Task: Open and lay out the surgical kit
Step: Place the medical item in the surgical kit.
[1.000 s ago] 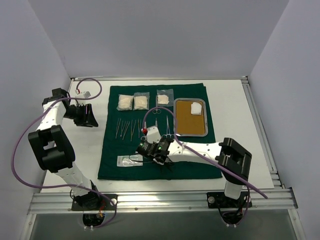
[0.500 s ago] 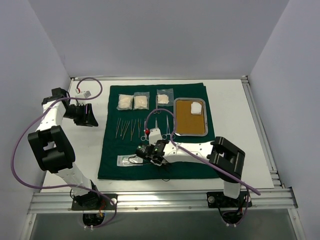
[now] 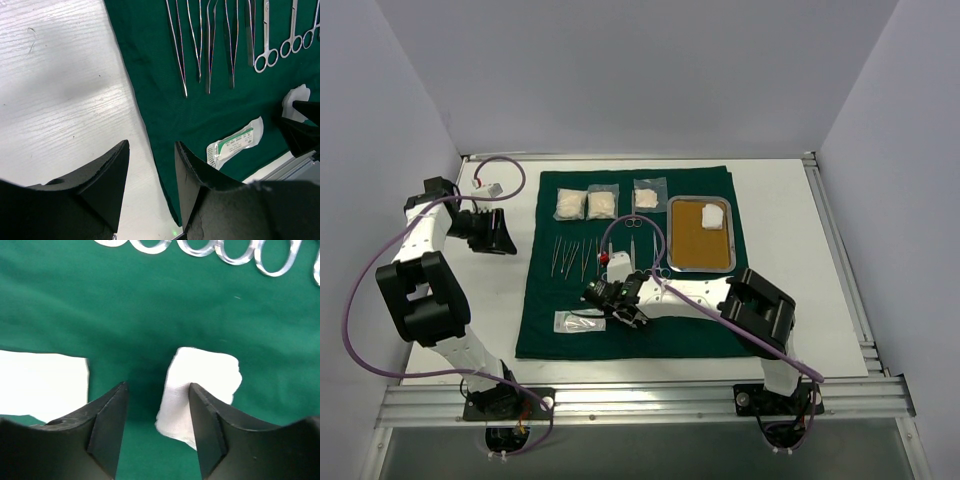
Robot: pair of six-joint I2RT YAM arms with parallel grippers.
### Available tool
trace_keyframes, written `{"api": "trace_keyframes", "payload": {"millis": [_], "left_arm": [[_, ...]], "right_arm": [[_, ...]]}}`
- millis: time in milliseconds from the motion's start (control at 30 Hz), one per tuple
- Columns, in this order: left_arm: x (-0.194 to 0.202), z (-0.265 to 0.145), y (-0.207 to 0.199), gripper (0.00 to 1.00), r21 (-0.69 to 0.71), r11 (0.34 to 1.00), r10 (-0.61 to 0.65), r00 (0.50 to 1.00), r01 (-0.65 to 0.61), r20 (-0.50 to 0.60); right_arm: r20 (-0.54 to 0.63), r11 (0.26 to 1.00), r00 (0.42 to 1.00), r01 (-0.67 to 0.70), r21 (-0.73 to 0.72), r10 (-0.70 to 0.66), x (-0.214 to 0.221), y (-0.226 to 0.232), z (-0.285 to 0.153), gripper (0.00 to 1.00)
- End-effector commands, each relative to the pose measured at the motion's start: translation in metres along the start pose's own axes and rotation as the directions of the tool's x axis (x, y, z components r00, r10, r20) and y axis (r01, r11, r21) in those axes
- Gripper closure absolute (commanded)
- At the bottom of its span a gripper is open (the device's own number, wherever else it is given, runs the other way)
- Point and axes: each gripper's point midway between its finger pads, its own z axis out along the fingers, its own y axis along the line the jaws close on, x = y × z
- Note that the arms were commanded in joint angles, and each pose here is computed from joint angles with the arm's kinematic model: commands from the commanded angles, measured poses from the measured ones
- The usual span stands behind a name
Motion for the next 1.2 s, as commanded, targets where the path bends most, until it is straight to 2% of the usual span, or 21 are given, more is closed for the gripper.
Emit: {"api": "trace_keyframes", "payload": {"millis": [0, 267, 433, 533, 567, 633, 667, 767, 1000, 1167], "left_arm": [[-0.006, -0.009, -0.009, 0.50, 0.012, 0.999, 0.044, 0.999, -0.045, 0.031], [-0.006, -0.008, -0.008, 0.50, 0.011, 0.999, 0.040, 0.999, -0.040, 0.028], [-0.005, -0.007, -0.008, 0.50, 0.013, 0.999, 0.034, 0.999, -0.034, 0.025], [-0.005, -0.007, -0.007, 0.50, 0.009, 0.999, 0.034, 0.999, -0.034, 0.026], [-0.005, -0.008, -0.008, 0.50, 0.009, 0.999, 0.034, 0.999, -0.034, 0.026], [-0.005, -0.008, -0.007, 0.49, 0.006, 0.999, 0.034, 0.999, -0.034, 0.025], [-0.005, -0.008, -0.007, 0.50, 0.005, 0.999, 0.033, 0.999, -0.033, 0.023], [-0.006, -0.008, -0.006, 0.49, 0.002, 0.999, 0.036, 0.999, -0.037, 0.024], [-0.005, -0.007, -0.006, 0.50, 0.003, 1.000, 0.029, 0.999, -0.029, 0.021], [-0.005, -0.007, -0.005, 0.50, -0.004, 1.000, 0.030, 0.999, -0.030, 0.019]], "right_arm": [[0.019, 0.998, 1.000, -0.019, -0.063, 0.020, -0.012, 0.016, -0.013, 0.52], [0.059, 0.998, 0.997, -0.047, -0.053, 0.050, -0.028, -0.005, -0.048, 0.52], [0.079, 0.995, 0.994, -0.062, -0.079, 0.069, -0.031, -0.008, -0.056, 0.58], [0.068, 0.991, 0.994, -0.075, -0.108, 0.083, -0.027, -0.007, -0.048, 0.68], [0.053, 0.992, 0.995, -0.075, -0.102, 0.081, -0.019, -0.011, -0.041, 0.76], [0.036, 0.989, 0.995, -0.093, -0.111, 0.097, -0.013, -0.012, -0.034, 0.82], [0.021, 0.991, 0.995, -0.095, -0.091, 0.098, -0.005, -0.019, -0.028, 0.88], [0.004, 0.989, 0.993, -0.117, -0.086, 0.118, 0.003, -0.024, -0.021, 0.94], [-0.024, 0.990, 0.992, -0.122, -0.074, 0.121, 0.018, -0.034, -0.008, 0.94], [-0.004, 0.991, 0.994, -0.110, -0.078, 0.110, 0.007, -0.033, -0.016, 0.93]]}}
